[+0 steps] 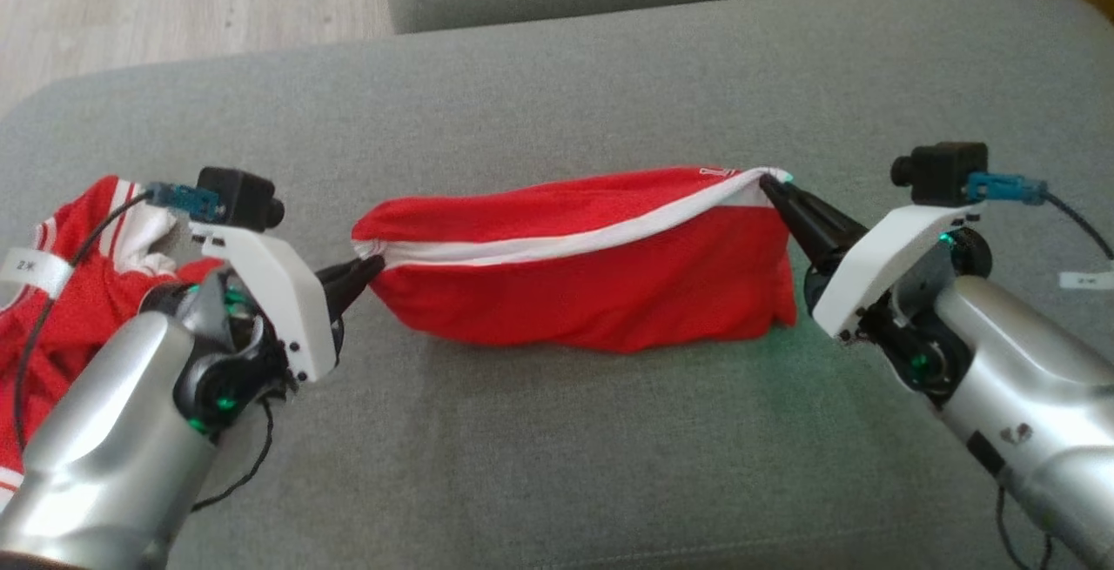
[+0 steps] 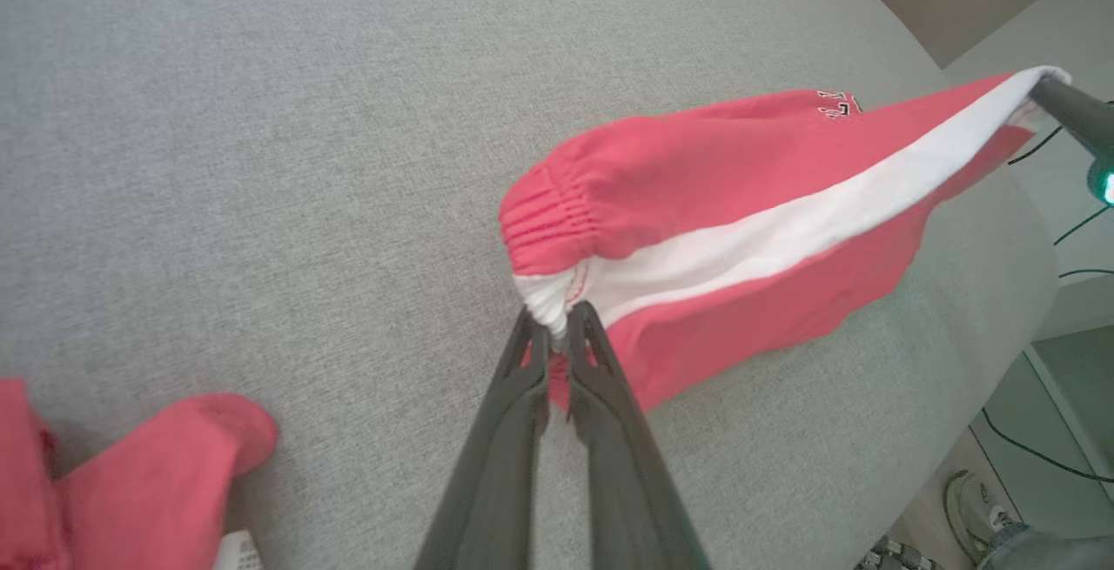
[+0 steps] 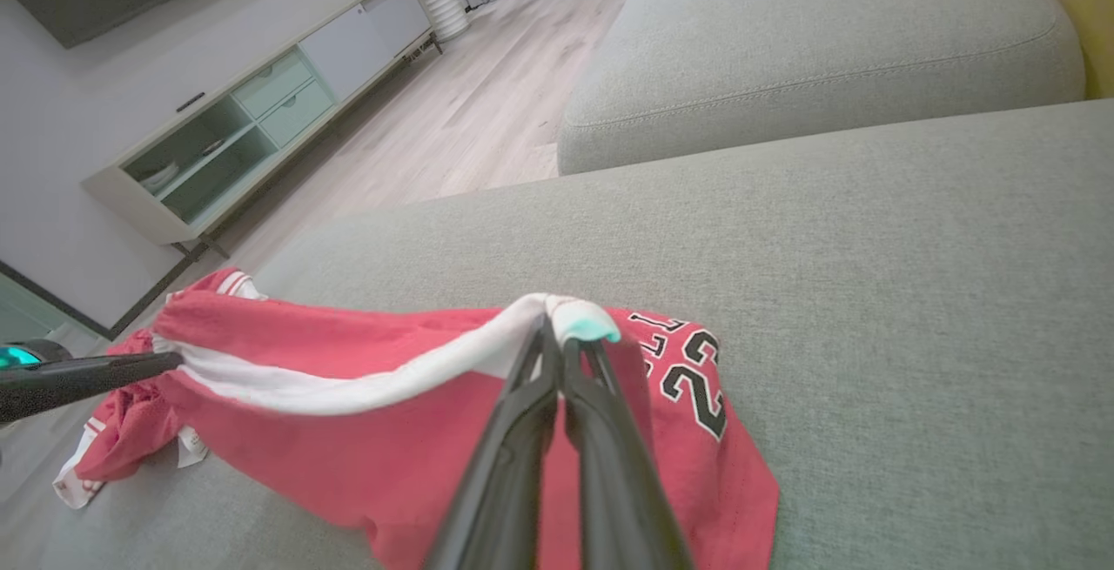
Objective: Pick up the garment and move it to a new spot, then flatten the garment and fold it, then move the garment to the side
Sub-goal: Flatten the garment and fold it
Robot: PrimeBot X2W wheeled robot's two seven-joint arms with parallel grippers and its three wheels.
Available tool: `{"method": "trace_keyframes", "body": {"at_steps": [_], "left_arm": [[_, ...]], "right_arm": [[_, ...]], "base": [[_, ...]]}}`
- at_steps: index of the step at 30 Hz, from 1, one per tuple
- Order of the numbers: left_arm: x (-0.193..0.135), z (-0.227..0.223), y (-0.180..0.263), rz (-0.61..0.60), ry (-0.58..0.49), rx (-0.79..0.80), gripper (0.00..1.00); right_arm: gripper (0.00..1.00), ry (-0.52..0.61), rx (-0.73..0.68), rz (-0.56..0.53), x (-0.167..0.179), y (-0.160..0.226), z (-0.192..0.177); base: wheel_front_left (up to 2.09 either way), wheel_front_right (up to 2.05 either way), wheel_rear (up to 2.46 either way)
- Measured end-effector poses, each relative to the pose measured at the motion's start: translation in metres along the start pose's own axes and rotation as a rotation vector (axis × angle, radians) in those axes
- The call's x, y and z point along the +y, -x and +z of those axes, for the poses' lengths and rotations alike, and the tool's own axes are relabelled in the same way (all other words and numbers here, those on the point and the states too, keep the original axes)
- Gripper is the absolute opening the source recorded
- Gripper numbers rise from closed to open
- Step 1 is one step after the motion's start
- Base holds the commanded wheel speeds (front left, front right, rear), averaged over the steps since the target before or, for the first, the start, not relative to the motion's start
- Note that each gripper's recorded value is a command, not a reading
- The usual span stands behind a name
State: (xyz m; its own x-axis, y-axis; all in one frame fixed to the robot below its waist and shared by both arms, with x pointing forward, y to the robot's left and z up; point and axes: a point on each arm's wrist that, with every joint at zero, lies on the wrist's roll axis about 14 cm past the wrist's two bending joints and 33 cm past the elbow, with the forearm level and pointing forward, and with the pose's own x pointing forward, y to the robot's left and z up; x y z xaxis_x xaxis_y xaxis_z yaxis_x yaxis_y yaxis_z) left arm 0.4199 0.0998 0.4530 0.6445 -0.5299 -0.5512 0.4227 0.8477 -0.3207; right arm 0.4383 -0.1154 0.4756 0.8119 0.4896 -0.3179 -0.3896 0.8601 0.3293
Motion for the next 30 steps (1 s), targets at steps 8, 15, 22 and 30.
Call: {"method": "trace_keyframes", "body": {"at_steps": [8,15,22,30], "left_arm": [[0.001,0.067,-0.029,-0.016,-0.072,-0.104,0.0],[0.002,0.145,-0.062,-0.02,-0.115,-0.215,0.0],[0.029,0.218,-0.086,0.034,-0.067,-0.335,0.0],[0.037,0.308,-0.073,0.074,-0.061,-0.561,0.0]], "right_arm": [[0.0,0.017,-0.1,0.049,-0.006,-0.033,0.055],[0.0,0.048,-0.233,0.078,-0.016,-0.074,0.136],[0.0,0.116,-0.334,0.083,-0.027,-0.11,0.194],[0.0,0.206,-0.578,0.073,-0.03,-0.103,0.289]], "base": [[0.0,0.0,0.0],[0.0,0.0,0.0],[0.0,0.0,0.0],[0.0,0.0,0.0]]}}
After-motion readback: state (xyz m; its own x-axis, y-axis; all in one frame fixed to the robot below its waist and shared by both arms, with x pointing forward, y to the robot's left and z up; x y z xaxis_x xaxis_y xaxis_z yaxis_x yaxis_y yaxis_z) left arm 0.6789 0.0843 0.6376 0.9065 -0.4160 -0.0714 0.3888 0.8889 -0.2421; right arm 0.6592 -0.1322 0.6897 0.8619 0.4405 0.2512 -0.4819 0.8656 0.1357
